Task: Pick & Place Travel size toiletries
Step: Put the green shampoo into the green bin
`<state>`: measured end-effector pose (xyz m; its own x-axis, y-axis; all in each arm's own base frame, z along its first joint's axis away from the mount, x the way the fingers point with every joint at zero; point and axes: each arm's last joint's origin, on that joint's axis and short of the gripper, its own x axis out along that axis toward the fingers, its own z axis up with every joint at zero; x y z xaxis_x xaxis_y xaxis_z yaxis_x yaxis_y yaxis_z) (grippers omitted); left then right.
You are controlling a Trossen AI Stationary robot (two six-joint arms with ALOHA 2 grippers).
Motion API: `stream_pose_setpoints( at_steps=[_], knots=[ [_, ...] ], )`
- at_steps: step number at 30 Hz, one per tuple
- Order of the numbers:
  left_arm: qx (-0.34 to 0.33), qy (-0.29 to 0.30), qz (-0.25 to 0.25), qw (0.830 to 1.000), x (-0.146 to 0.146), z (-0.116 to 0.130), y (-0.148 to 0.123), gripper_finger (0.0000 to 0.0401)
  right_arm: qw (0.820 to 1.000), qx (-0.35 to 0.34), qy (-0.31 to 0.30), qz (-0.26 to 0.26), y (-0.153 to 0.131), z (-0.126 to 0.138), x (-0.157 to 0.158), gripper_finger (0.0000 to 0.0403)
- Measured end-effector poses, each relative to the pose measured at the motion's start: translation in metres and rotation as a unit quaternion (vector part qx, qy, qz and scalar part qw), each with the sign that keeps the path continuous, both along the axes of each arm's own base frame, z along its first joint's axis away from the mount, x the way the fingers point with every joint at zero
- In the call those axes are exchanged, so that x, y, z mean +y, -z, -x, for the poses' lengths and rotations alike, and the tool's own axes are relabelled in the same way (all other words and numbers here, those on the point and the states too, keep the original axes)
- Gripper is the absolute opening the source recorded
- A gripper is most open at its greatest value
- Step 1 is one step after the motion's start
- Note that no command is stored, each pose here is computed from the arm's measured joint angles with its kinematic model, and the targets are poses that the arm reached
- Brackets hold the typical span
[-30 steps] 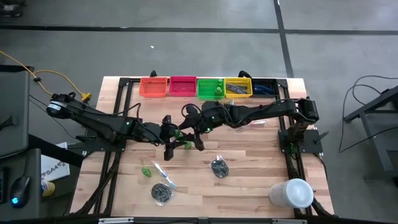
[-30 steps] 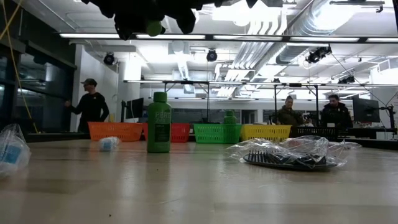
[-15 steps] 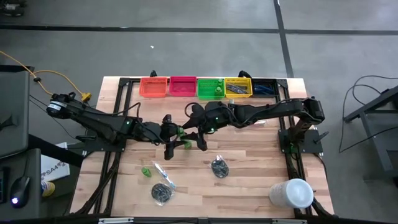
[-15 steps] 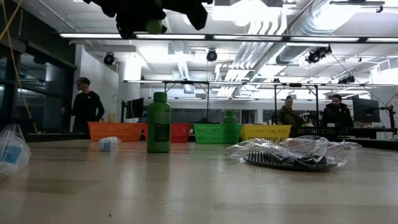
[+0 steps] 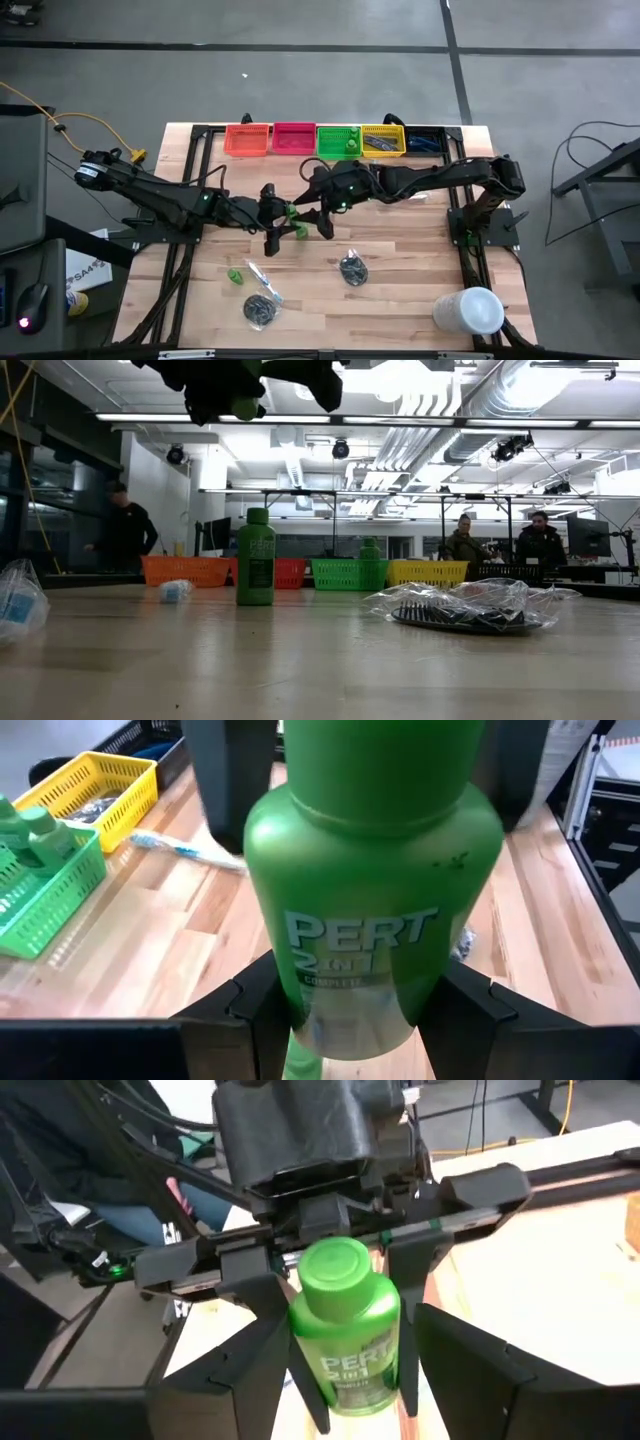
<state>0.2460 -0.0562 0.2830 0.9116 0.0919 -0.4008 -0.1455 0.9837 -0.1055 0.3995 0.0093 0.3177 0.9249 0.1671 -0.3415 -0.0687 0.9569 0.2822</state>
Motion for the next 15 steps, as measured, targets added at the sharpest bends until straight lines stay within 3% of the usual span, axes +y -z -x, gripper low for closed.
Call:
stream_pose_setpoints(
  at_steps=[7, 15],
  knots=[
    [0.001, 0.001, 0.001, 1.000, -0.0001, 0.0001, 0.0004, 0.0169, 1.000, 0.009, -0.001, -0.001, 0.0015, 0.0005, 0.0005, 0.0211],
    [0.003, -0.012, -0.007, 1.000, 0.0008, 0.0004, 0.0008, 0.0169, 0.997, 0.025, 0.044, -0.066, 0.0025, 0.0007, 0.0011, 0.0238]
  ],
)
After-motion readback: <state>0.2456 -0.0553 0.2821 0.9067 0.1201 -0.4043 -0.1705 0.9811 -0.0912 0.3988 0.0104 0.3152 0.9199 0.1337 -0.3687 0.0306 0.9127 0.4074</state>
